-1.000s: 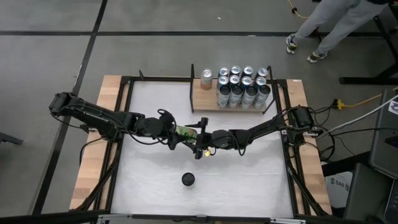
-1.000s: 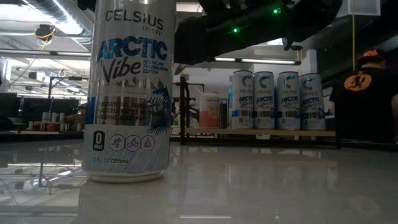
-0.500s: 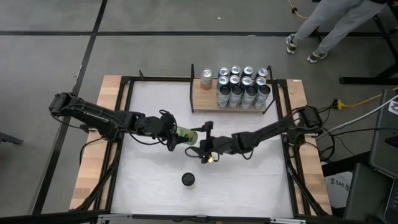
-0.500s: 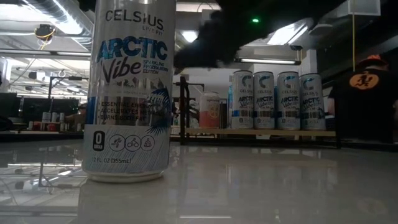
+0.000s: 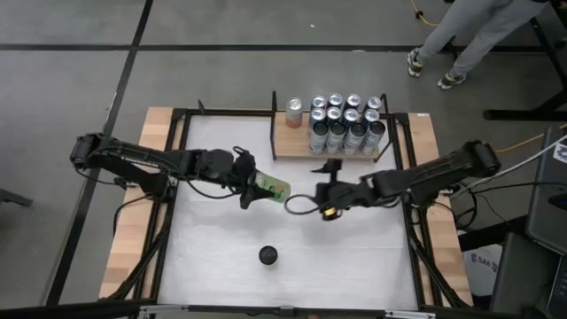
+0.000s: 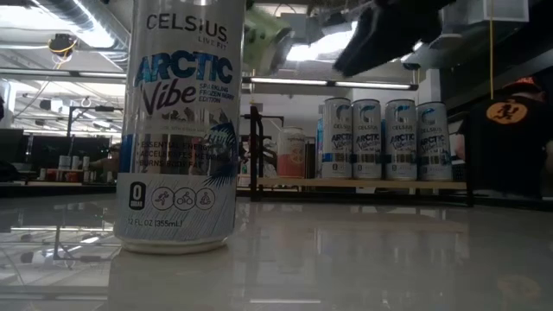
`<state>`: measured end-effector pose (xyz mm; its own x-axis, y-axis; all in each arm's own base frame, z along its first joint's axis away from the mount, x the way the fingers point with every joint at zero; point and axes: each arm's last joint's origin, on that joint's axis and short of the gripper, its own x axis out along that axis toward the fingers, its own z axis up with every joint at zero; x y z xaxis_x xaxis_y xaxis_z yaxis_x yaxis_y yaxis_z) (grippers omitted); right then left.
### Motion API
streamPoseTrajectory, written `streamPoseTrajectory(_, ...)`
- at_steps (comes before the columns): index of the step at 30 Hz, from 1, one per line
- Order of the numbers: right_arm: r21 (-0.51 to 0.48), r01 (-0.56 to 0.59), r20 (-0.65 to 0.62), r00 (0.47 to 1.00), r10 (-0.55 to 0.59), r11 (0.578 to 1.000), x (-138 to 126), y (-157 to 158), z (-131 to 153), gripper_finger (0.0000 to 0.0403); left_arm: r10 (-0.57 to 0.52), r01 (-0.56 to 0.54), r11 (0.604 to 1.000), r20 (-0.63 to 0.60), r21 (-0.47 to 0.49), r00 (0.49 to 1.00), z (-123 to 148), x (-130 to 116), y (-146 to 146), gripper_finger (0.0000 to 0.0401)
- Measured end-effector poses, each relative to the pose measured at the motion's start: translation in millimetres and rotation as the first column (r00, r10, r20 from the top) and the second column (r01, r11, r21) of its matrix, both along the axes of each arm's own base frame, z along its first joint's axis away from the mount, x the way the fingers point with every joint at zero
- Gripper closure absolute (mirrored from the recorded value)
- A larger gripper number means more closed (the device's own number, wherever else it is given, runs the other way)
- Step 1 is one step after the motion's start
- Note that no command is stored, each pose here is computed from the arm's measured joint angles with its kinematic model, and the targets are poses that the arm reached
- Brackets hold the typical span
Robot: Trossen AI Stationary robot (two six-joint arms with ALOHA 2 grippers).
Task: Place canned beverage on shelf
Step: Put the green soda can on the shelf
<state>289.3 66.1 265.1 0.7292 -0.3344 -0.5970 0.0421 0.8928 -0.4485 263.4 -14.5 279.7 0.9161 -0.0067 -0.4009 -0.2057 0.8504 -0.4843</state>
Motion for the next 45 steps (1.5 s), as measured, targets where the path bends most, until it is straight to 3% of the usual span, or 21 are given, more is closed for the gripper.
streamPoseTrajectory(5,0.096,0.040,-0.014,0.999,-0.039,0.995,-36.7,-9.3,25.4,0.0017,-0.065,0.065,0.996,-0.003,0.064,0.998,23.6,19.8,12.6,0.0113)
streamPoseTrajectory(12,0.252,0.041,0.005,0.999,-0.043,0.967,-84.3,-20.0,53.2,0.0017,-0.154,0.179,0.980,-0.232,0.092,0.960,46.9,63.9,49.3,0.0113)
streamPoseTrajectory(21,0.458,-0.003,0.047,0.999,-0.021,0.889,-118.3,-25.1,29.9,0.0017,-0.195,0.313,0.925,-0.439,0.215,0.877,62.5,119.4,110.5,0.0113)
streamPoseTrajectory(27,0.509,-0.041,0.099,0.995,-0.010,0.860,-118.1,-23.9,8.9,0.0017,-0.184,0.392,0.874,-0.551,0.287,0.814,45.7,137.6,146.2,0.0113)
streamPoseTrajectory(35,0.508,-0.039,0.098,0.995,-0.013,0.861,-115.7,-23.4,2.8,0.0017,-0.110,0.434,0.838,-0.677,0.330,0.728,14.6,137.9,183.2,0.0113)
streamPoseTrajectory(45,0.503,-0.034,0.099,0.995,-0.018,0.863,-115.7,-23.7,2.9,0.0017,-0.131,0.507,0.804,-0.739,0.311,0.661,-18.8,146.5,199.3,0.0113)
